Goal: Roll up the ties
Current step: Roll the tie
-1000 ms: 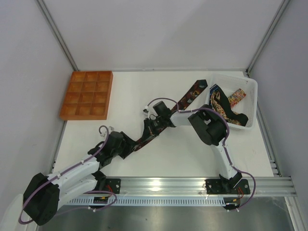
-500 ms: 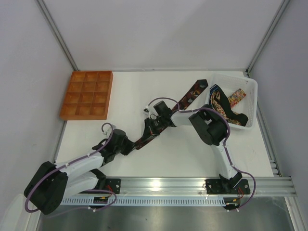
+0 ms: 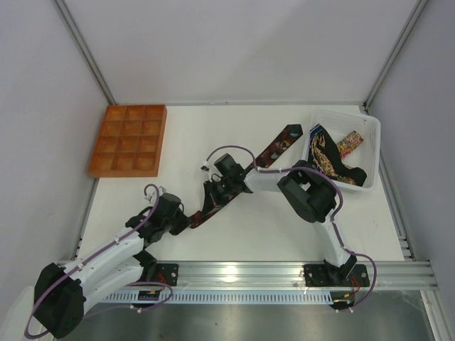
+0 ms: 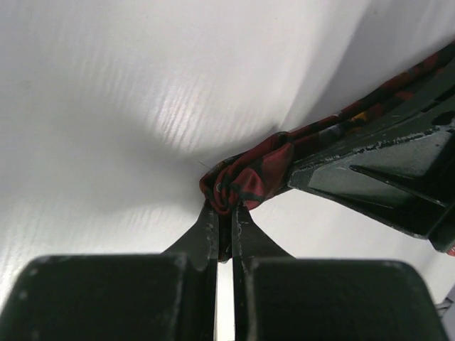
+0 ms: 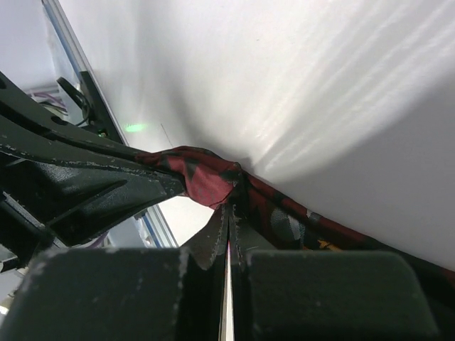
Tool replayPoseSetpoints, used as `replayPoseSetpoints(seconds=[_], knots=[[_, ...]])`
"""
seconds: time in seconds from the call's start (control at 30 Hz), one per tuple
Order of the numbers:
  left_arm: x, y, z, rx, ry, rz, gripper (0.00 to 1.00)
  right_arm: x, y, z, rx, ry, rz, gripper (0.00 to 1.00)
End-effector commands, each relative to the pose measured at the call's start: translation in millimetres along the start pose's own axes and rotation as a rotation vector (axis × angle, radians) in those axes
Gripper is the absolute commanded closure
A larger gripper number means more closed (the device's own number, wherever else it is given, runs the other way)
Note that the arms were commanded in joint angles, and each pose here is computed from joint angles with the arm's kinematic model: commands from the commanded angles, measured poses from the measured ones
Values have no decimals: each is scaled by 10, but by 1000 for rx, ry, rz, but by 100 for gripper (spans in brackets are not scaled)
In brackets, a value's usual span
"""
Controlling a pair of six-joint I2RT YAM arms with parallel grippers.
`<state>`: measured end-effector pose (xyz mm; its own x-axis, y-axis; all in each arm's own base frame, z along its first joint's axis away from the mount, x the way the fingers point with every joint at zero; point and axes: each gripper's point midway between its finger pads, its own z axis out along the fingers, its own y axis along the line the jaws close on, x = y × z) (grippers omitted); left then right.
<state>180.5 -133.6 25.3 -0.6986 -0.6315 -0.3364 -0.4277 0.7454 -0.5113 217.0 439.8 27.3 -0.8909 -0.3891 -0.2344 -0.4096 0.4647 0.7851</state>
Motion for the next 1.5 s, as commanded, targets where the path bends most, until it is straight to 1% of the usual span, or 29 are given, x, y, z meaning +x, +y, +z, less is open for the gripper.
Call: replayPoseSetpoints(seconds=[0.0, 0.17, 0.27, 0.47, 0.8, 1.13, 1.4, 1.47], knots=[[-28, 167, -92, -93, 5, 64, 100, -95, -12, -4, 93, -53, -35, 100], [-55, 98, -141, -81, 8, 84, 99, -184, 250, -104, 100, -91, -84, 100], [-88, 45, -177, -72, 3, 92, 100, -195, 367, -126, 105, -91, -109, 100], [-87, 47, -196, -72, 4, 93, 99, -183, 380, -85, 103, -81, -114, 100], [-119, 20, -238, -74, 0, 98, 99, -101, 432, 109, 90, -47, -124, 100], [-272, -148, -420, -58, -34, 135, 100, 78, 318, 314, 122, -7, -117, 100], [-241, -383, -389, -15, 27, 188, 100, 43, 463, 366, 55, -22, -111, 100], [-236, -375, -357, -31, 34, 198, 100, 58, 493, 372, 35, -18, -99, 100]])
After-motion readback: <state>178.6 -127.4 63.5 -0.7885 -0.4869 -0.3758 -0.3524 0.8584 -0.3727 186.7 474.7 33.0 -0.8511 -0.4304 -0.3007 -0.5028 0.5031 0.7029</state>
